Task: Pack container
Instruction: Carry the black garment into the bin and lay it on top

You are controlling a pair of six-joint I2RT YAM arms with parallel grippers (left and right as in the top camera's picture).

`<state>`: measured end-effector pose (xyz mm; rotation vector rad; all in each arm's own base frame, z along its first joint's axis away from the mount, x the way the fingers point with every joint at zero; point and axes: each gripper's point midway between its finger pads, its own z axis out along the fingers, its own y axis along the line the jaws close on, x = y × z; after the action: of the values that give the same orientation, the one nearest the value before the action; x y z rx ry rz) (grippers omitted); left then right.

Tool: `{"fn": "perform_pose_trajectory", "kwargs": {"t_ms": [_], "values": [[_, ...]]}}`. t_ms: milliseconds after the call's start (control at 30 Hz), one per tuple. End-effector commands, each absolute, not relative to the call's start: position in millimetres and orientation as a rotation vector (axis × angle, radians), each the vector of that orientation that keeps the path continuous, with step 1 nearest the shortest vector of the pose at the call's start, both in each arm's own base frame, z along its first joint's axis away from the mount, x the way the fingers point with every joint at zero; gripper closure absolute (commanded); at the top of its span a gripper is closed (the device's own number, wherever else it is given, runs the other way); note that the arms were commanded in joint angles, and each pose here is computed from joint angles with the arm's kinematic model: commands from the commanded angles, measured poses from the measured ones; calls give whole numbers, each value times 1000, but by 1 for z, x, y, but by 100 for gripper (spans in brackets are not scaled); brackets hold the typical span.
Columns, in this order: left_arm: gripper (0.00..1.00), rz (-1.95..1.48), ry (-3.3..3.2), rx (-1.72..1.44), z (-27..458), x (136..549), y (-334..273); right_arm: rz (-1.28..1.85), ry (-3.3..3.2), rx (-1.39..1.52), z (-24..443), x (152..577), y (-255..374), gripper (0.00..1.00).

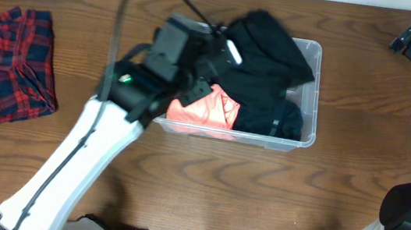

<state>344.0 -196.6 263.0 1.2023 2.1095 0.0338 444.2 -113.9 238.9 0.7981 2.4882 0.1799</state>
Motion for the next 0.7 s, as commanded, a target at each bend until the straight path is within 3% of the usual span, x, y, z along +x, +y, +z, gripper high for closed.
{"fn": "perform_pose_trajectory", "kwargs": {"t_ms": [0, 433, 633, 667], "values": [[94, 38, 2077, 1233, 260, 354, -215, 189, 2489, 814, 237, 446, -114, 1], [93, 37, 2222, 1373, 169, 373, -243, 188, 2489, 814, 237, 446, -114, 1], [33, 35, 2197, 1357, 173, 378, -246, 188, 2488, 814, 237, 446, -114, 1], [29, 34, 2186, 1349, 178, 378, -247, 188, 2489, 814, 237, 446, -114, 1]]}}
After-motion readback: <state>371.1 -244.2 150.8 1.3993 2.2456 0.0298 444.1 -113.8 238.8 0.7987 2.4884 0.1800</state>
